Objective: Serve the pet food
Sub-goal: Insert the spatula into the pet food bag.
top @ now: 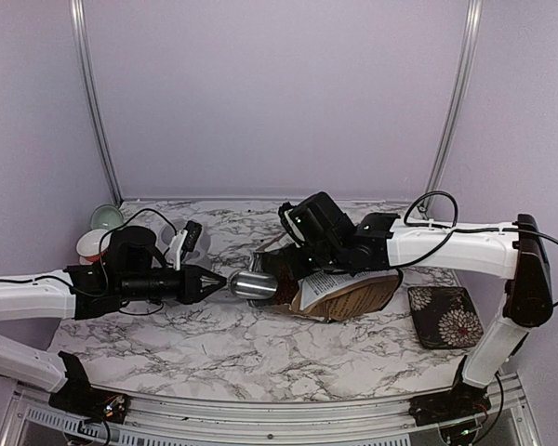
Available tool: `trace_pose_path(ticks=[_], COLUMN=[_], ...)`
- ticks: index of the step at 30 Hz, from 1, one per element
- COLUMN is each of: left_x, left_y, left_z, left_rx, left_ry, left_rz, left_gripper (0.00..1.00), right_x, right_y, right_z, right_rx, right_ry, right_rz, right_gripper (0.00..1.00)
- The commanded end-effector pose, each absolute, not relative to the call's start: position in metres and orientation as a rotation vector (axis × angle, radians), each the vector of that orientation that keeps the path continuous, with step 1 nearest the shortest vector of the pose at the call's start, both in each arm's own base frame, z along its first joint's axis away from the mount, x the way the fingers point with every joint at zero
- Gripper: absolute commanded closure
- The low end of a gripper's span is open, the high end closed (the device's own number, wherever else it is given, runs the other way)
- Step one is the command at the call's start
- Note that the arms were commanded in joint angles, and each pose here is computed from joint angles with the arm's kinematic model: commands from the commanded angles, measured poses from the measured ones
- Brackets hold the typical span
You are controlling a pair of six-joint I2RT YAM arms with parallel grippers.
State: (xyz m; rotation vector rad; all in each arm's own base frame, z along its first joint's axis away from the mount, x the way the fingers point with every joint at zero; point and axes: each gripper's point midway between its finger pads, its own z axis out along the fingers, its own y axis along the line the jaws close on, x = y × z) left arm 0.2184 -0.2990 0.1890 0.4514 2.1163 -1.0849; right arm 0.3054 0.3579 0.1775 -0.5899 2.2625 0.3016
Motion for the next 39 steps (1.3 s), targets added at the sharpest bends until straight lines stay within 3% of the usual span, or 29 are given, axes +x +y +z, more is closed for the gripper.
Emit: trace_pose_path(ticks=[1,27,39], left_x=[0.241,0.284,0.288], left_y=[-0.311,-0.333,-0.342], left_z=[0.207,0.171,0.147], left_rx=[0.395,0.330,0.343], left_ry=[2.031,1.964,1.996], left_rz=[-1.033,-0.328,-0.289], left_gripper=[1.00,1.00,1.00], right_x=[0.318,0.316,0.319], right_y=[0.359,0.362,0.368], right_z=[0.211,0.203,0.198], right_rx=[-0.528,-0.549,-0.561], right_ry=[2.170,2.181,2.191], right_rz=[0.312,0.315,0.315], right_gripper=[1.00,1.00,1.00])
